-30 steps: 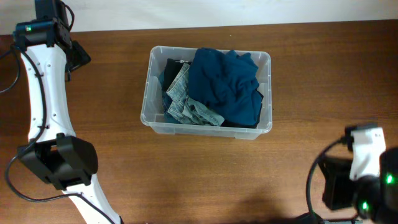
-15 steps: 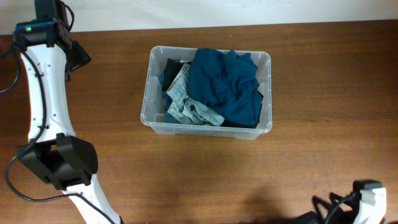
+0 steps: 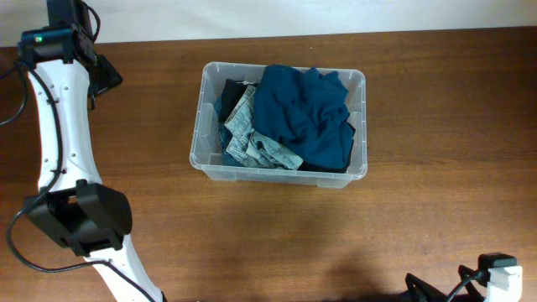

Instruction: Pack container

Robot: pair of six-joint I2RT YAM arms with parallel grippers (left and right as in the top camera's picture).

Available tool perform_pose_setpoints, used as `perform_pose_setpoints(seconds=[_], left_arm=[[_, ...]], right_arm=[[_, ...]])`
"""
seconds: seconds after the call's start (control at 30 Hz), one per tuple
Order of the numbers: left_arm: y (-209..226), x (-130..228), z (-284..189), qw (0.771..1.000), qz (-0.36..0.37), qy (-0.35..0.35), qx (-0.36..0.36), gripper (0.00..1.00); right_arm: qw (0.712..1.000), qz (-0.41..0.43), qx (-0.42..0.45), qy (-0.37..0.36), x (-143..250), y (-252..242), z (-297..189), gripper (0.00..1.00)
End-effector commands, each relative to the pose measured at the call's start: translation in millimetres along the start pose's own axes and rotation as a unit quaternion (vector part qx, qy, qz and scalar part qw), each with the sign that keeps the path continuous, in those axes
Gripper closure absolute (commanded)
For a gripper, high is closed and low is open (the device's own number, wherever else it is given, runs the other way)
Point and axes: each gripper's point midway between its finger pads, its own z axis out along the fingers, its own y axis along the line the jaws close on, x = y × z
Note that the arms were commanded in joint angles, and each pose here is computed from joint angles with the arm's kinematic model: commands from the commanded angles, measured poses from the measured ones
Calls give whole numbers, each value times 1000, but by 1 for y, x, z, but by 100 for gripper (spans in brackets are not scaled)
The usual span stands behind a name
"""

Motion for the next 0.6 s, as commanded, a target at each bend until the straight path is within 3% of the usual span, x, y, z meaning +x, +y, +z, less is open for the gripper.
perform_pose_setpoints(seconds=[0.0,0.33,0.57], left_arm=[[1,0,2,1000,0,0,-4,0],[1,0,2,1000,0,0,-4,1],[1,0,2,1000,0,0,-4,1]], right_arm=[[1000,1,2,-3,1,-1,1,1],[1000,-4,0,-1,1,0,2,1],[992,12,2,-125,-38,1,-4,1]])
